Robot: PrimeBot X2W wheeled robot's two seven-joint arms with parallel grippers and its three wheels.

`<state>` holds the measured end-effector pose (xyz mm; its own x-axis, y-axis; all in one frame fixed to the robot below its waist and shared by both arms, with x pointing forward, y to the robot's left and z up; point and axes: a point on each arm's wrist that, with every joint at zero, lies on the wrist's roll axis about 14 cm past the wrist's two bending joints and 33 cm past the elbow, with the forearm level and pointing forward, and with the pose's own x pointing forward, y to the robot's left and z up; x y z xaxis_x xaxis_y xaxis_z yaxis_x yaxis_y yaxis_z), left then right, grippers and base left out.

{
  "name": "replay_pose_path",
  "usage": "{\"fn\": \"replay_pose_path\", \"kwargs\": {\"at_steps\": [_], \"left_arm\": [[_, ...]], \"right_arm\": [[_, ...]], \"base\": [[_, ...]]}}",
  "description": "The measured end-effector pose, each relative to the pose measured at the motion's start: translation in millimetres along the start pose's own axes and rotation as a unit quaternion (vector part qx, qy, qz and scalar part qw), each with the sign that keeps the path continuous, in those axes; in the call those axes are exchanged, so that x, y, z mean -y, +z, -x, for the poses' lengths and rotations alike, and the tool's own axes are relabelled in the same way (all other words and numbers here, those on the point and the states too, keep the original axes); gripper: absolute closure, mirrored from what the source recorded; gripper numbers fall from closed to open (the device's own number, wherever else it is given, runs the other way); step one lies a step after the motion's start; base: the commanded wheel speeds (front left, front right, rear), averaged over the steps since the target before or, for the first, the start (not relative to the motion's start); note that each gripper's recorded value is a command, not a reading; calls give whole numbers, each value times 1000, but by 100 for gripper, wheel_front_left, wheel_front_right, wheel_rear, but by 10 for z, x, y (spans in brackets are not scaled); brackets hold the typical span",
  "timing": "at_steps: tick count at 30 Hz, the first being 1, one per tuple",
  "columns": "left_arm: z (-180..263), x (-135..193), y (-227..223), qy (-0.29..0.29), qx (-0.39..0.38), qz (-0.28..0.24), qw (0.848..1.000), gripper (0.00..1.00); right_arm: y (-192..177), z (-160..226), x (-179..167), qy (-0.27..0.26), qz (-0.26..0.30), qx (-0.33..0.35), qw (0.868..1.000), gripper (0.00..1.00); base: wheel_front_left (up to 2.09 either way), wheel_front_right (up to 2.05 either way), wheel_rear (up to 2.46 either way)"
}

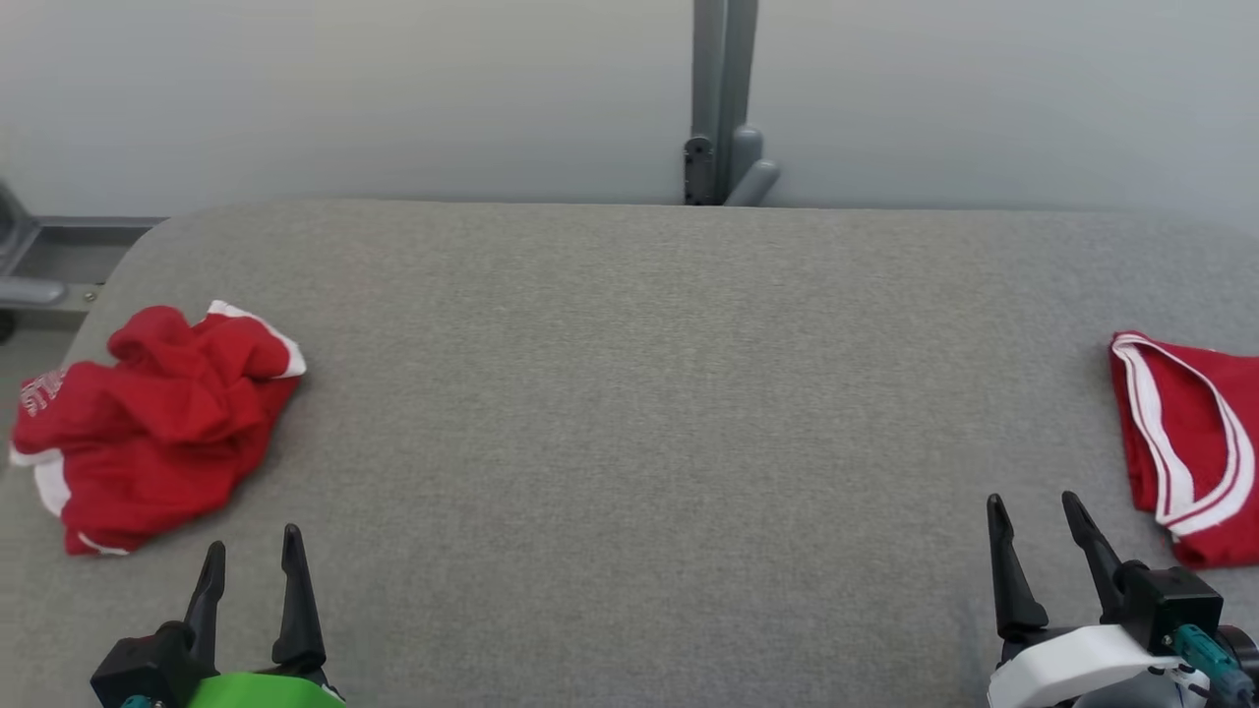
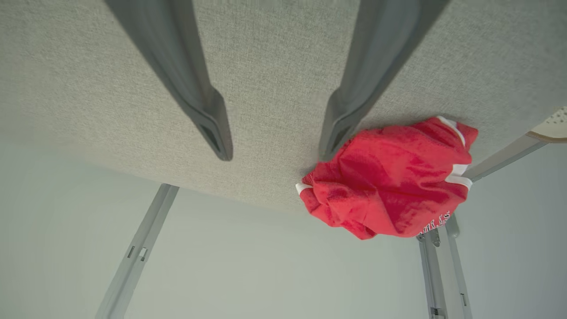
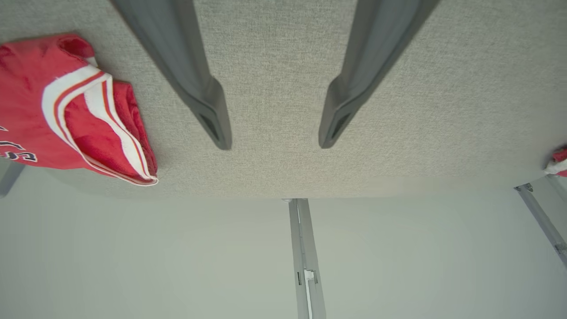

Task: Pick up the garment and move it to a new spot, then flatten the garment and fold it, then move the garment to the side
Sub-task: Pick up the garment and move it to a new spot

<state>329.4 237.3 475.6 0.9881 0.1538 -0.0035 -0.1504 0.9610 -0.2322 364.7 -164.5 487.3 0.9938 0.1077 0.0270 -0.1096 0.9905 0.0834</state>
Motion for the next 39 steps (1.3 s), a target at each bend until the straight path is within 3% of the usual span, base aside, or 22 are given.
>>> {"fn": "replay_pose_path", "kwargs": {"at_steps": [12, 21, 29, 39], "left_arm": [[663, -799, 170, 133, 32, -1, 991, 0], [1033, -1084, 254, 189, 54, 5, 981, 0], [861, -1048, 361, 176, 63, -6, 982, 0], [14, -993, 315, 151, 25, -4, 988, 0]], "right_arm": [[-32, -332, -965, 143, -13, -6, 990, 0], [14, -378, -1514, 219, -22, -3, 975, 0], [-51, -394, -1437, 209, -18, -11, 978, 0], [-181, -753, -1298, 191, -5, -11, 982, 0]], "base": [[0, 0, 0], [0, 0, 0], [0, 0, 0], [0, 0, 0]]}}
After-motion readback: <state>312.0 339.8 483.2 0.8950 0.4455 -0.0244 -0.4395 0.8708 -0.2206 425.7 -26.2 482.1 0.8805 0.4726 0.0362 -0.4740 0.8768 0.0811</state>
